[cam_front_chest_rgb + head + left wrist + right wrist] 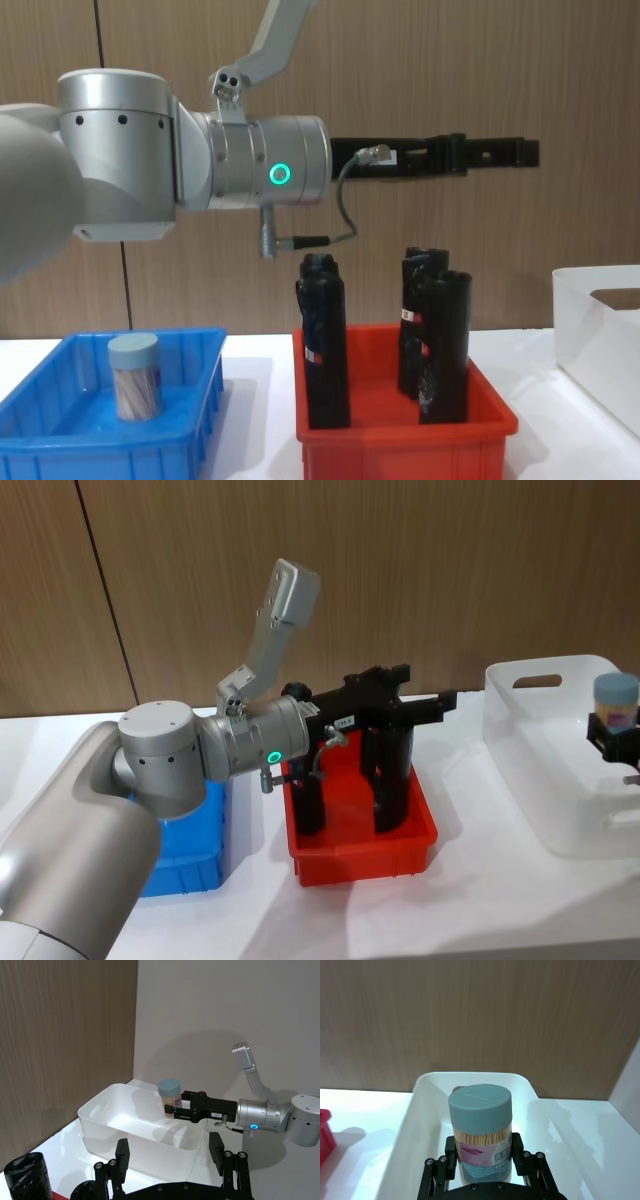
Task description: Pick the cotton swabs from the blue box and place them into the white box.
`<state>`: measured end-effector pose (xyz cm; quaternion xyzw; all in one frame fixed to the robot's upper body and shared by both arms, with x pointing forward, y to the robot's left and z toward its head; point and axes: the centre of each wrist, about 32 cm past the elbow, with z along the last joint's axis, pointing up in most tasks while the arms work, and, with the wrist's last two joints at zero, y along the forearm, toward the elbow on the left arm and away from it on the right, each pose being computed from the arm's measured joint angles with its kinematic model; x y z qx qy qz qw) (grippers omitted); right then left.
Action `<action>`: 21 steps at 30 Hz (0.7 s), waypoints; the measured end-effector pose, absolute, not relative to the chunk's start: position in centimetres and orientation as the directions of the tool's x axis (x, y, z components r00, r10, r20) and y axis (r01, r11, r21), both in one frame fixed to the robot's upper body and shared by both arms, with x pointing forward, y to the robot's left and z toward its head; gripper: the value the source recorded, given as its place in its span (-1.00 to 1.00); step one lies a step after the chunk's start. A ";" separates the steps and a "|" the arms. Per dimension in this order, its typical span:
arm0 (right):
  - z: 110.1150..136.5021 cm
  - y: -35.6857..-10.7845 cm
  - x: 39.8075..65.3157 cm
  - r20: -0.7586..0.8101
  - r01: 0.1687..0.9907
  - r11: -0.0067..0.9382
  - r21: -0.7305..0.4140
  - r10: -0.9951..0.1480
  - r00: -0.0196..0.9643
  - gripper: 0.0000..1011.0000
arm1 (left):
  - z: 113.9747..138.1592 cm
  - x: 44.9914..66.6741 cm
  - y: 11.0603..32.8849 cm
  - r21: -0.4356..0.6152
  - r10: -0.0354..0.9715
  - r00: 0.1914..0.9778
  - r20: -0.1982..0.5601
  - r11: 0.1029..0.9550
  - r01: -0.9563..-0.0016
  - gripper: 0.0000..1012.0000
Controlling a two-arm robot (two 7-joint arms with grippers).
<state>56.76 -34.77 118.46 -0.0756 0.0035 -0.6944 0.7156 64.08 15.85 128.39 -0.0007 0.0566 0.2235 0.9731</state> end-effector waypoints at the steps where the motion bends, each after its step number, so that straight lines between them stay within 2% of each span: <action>1: 118.3 -35.0 56.8 0.098 0.993 0.019 -0.117 -0.995 0.031 0.27 | 128.4 64.1 15.8 0.024 0.435 0.894 -0.111 0.900 -0.435 0.98; 9: 117.8 -36.0 57.3 0.082 0.991 -0.004 -0.131 -0.997 0.007 0.27 | 128.4 64.1 15.8 0.024 0.435 0.894 -0.111 0.900 -0.435 0.98; 13: 117.6 -36.3 57.4 0.074 0.991 -0.010 -0.135 -0.997 0.000 0.40 | 128.4 64.1 15.8 0.024 0.435 0.894 -0.111 0.900 -0.435 0.98; 16: 117.4 -36.6 57.5 0.069 0.991 -0.012 -0.136 -0.998 -0.002 0.65 | 128.4 64.1 15.8 0.024 0.435 0.894 -0.110 0.900 -0.435 0.98; 19: 117.3 -36.7 57.5 0.065 0.991 -0.013 -0.135 -0.998 -0.004 0.75 | 128.4 64.1 15.8 0.024 0.435 0.894 -0.111 0.900 -0.435 0.98; 21: 117.3 -36.8 57.5 0.063 0.991 -0.014 -0.134 -0.998 -0.006 0.88 | 128.4 64.1 15.9 0.024 0.435 0.894 -0.110 0.900 -0.435 0.98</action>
